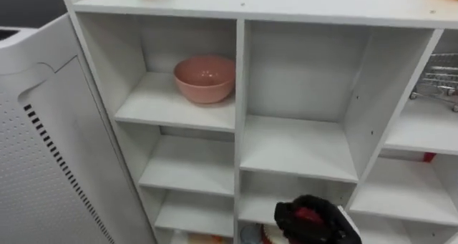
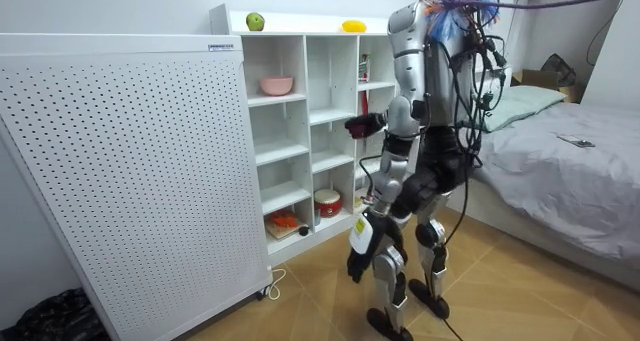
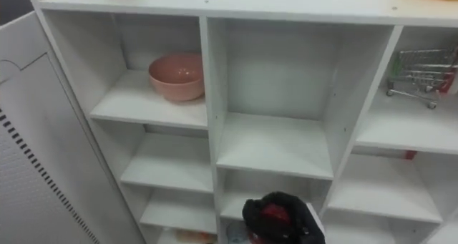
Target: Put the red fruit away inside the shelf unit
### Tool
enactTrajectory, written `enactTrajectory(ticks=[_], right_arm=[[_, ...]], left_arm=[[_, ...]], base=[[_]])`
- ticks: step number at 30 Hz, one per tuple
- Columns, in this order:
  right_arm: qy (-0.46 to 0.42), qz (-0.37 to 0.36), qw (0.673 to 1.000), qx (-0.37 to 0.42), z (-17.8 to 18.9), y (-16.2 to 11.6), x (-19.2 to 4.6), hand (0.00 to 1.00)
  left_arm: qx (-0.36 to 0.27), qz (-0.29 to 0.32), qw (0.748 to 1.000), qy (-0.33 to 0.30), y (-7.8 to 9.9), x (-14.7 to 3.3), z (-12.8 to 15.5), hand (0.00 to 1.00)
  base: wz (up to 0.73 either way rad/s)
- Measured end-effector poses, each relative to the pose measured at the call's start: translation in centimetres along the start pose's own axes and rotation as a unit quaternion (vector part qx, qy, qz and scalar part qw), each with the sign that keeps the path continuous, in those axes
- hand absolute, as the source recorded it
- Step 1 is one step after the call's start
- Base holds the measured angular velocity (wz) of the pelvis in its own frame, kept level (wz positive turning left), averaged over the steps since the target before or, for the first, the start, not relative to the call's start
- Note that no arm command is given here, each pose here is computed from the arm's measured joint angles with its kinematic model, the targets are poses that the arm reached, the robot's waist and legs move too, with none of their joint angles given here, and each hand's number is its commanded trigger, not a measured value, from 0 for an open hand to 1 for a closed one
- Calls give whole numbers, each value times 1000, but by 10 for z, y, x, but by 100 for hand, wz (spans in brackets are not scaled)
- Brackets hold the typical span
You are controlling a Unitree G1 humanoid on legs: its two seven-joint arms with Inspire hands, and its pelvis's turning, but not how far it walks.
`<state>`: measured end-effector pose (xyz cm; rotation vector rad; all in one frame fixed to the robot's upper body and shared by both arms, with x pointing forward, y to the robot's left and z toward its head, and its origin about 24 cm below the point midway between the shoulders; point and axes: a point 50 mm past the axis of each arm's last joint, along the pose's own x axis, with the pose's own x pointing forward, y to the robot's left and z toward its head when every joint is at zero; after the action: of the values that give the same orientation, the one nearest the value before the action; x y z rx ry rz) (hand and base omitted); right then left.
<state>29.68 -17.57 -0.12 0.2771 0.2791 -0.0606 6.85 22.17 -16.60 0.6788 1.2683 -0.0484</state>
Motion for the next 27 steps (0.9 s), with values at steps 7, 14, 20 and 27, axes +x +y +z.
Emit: enactTrajectory(ticks=[7,14,20,27], right_arm=[[16,-42,983,180,9,-8,15,100],[11,-62,946,318,32,-18,32,100],[-34,-88,912,400,78,-42,45,100],[-57,-81,902,421,101,-43,50,100]], left_arm=[[-23,10,999,-22,1,-1,12,0],[-12,5,998,-56,-3,-3,27,0],[-7,8,998,-69,1,-2,39,0],[-19,3,997,-75,0,-4,44,0]], base=[[9],[1],[1],[3]])
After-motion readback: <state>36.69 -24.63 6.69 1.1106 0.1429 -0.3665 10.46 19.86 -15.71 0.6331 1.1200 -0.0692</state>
